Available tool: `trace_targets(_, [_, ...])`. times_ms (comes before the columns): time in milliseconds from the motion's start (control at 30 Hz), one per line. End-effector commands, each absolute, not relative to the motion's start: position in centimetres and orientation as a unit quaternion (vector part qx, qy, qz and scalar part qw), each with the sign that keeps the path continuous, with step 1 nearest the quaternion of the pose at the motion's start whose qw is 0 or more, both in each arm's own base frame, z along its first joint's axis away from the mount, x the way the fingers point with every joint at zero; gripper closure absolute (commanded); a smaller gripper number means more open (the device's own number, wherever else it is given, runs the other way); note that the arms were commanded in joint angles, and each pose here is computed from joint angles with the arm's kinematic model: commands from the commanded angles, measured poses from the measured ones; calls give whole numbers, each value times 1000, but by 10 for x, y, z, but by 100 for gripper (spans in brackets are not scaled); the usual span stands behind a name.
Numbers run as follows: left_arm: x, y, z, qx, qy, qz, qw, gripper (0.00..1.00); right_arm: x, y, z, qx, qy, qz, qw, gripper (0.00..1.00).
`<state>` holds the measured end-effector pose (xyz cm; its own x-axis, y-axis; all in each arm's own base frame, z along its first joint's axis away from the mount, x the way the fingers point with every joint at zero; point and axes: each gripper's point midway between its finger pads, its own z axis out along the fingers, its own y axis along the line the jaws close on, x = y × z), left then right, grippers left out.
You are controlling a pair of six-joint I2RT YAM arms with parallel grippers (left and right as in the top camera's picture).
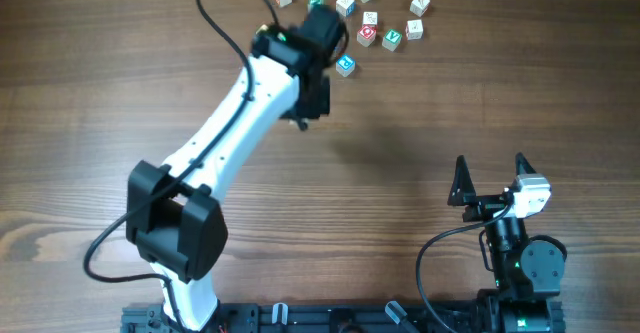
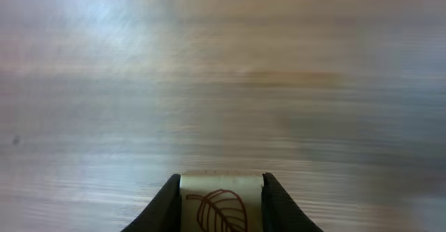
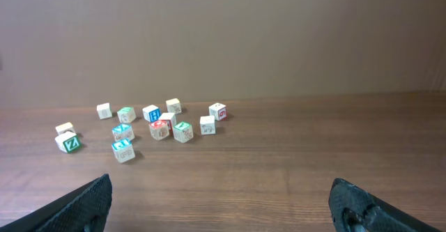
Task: Form a tower
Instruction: 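Close the left gripper on the leaf-printed block and lift it, then carry the leaf block to open table front-left and set it down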
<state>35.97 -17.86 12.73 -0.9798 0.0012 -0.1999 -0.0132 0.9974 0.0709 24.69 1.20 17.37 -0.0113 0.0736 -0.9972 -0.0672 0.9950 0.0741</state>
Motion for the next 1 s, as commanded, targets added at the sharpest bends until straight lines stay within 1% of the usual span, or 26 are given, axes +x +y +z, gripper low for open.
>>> trace_targets(0, [356, -152, 101, -42, 987, 102, 118, 96, 246, 14, 175, 1, 706, 56, 706, 0])
trace_targets(133, [347, -144, 58, -38, 987, 110, 112, 96, 246, 14, 176, 1, 706, 56, 706, 0])
trace_targets(300, [334, -139, 22, 3, 988, 107, 112, 96, 246, 14, 176, 1, 706, 56, 706, 1])
trace_targets(467, [339, -131, 36, 37, 985, 87, 146, 96, 246, 14, 176, 1, 706, 56, 706, 0])
trace_targets(533, [346, -124, 46, 72, 982, 76, 159, 96, 246, 14, 176, 1, 706, 56, 706, 0])
trace_targets(567, [345, -116, 45, 77, 982, 74, 153, 96, 246, 14, 176, 1, 706, 56, 706, 0])
trace_targets(633, [343, -119, 34, 103, 986, 11, 133, 96, 246, 14, 176, 1, 706, 55, 706, 0])
trace_targets(667, [343, -118, 30, 100, 986, -14, 130, 96, 246, 14, 176, 1, 706, 55, 706, 0])
trace_targets(800, [339, -102, 21, 71, 991, -31, 112, 96, 246, 14, 175, 1, 706, 56, 706, 0])
trace_targets(967, [351, -103, 24, 65, 988, -33, 138, 96, 246, 14, 176, 1, 706, 56, 706, 0])
